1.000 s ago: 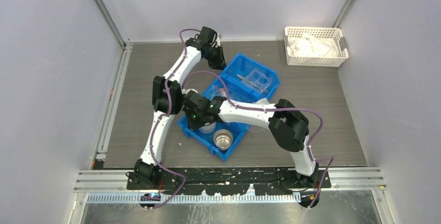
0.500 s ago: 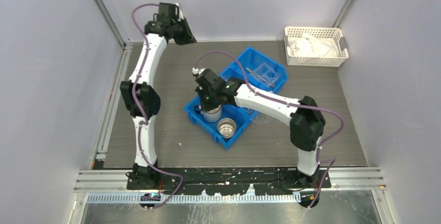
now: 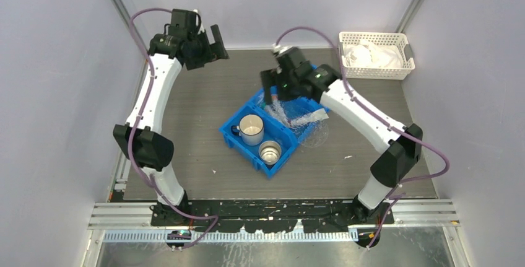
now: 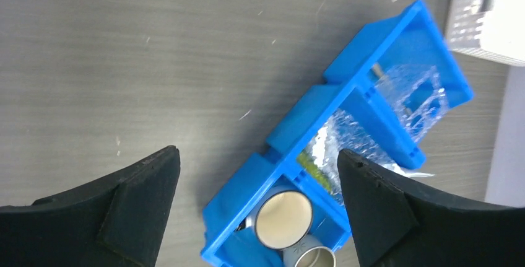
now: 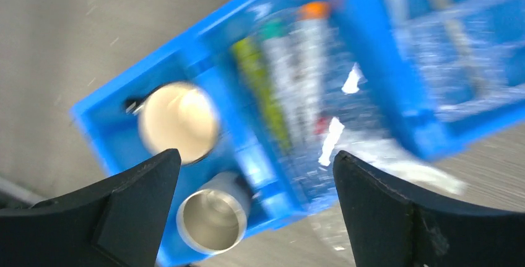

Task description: Prepare toiletry sets of a toothbrush and toothpaste on the tray

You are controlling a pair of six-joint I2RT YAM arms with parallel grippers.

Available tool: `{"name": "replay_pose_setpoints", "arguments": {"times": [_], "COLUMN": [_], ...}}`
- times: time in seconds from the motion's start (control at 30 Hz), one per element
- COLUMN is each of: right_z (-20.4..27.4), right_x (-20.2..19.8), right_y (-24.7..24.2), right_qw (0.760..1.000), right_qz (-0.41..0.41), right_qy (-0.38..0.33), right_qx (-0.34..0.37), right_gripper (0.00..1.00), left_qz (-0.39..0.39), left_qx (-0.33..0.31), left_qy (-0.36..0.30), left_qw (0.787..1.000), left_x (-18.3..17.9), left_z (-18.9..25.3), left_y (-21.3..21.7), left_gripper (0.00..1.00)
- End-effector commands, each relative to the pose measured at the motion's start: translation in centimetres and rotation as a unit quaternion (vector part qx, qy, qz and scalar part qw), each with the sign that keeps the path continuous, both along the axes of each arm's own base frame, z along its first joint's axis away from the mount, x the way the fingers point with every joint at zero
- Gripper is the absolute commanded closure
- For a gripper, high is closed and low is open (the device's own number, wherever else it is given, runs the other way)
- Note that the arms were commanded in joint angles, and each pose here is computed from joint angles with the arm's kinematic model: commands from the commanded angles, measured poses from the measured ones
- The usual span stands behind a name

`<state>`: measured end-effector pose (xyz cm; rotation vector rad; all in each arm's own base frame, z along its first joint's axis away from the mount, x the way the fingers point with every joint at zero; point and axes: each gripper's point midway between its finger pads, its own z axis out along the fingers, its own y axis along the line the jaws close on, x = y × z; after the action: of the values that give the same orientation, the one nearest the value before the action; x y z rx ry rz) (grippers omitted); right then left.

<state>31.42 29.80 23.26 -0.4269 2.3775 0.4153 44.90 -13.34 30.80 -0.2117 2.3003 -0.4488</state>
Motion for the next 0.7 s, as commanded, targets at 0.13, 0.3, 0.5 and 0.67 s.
{"name": "replay_pose_setpoints", "arguments": {"times": [0.13,0.3,0.5,0.67], "right_z": [4.1,4.2,1.7,-1.0], "right_x": [12.4,19.9,26.6,29.5], "right_y": [-14.4,-19.5,-19.5,-20.1], "right_qw": [0.981,0.968,0.970,0.963], "right_qz": [-0.175,-0.247,-0.230,-0.242], "right_qy": [-0.061,-0.037,-0.046,-0.044], "right_qx": [-0.052,0.006,0.064,0.113], "right_gripper": [0.01,0.01,0.00,0.00], "left_qz": [0.104,0.156,0.140,0.111], "left_qx": [0.019,-0.004,-0.025,-0.052], "left_qy": [0.084,0.093,0.093,0.072], "left_qw": [0.991,0.983,0.986,0.990], "left_x": [-9.2,-15.4,-20.1,-22.9], "left_z": [-4.5,-7.3,-7.2,-7.3], "left_y": [4.0,4.8,4.3,2.6], "left_gripper": [0.00,0.00,0.00,0.00]}}
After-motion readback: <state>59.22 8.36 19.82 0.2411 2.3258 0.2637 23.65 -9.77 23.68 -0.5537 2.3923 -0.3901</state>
